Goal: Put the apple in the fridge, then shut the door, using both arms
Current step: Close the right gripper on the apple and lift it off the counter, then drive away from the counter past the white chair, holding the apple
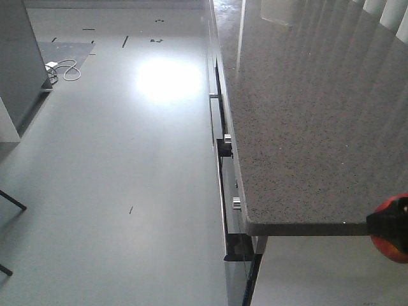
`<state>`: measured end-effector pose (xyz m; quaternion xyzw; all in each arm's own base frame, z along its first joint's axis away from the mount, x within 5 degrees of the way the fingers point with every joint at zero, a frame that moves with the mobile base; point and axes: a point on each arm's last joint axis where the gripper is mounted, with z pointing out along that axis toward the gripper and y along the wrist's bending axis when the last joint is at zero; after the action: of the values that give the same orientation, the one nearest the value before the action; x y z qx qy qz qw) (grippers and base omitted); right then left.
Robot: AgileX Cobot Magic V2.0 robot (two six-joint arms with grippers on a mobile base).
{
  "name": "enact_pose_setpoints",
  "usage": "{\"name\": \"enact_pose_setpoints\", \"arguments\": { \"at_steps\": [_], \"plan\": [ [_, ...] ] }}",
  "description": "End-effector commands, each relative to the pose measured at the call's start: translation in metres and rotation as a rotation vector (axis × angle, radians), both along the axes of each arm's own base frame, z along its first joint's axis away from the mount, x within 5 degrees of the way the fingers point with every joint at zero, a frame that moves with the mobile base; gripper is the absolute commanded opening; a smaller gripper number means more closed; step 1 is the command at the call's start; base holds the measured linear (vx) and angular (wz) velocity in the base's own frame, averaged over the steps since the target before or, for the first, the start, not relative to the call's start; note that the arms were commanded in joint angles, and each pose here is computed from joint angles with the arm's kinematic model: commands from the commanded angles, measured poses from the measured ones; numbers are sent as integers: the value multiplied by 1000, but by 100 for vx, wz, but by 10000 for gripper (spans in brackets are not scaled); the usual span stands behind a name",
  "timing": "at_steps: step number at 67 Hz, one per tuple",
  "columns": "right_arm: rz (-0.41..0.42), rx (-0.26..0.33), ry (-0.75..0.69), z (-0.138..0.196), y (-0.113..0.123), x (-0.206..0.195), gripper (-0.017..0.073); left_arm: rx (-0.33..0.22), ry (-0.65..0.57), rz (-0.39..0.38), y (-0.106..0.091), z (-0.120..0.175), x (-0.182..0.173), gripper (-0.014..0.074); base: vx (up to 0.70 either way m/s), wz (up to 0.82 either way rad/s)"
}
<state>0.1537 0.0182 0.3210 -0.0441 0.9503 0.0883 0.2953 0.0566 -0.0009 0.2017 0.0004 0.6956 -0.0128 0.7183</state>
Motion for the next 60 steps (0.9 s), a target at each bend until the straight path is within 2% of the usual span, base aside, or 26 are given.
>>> {"name": "enact_pose_setpoints", "arguments": {
  "at_steps": [1, 34, 60],
  "plan": [
    [2, 11, -114, 13, 1, -21, 112, -1, -100, -13, -1, 13, -3, -6, 0, 0],
    [29, 12, -221, -1, 2, -101, 112, -1, -100, -13, -1, 13, -3, -6, 0, 0],
    [35, 8, -235, -1, 2, -111, 112, -1, -100, -13, -1, 13, -3, -6, 0, 0]
  ]
}}
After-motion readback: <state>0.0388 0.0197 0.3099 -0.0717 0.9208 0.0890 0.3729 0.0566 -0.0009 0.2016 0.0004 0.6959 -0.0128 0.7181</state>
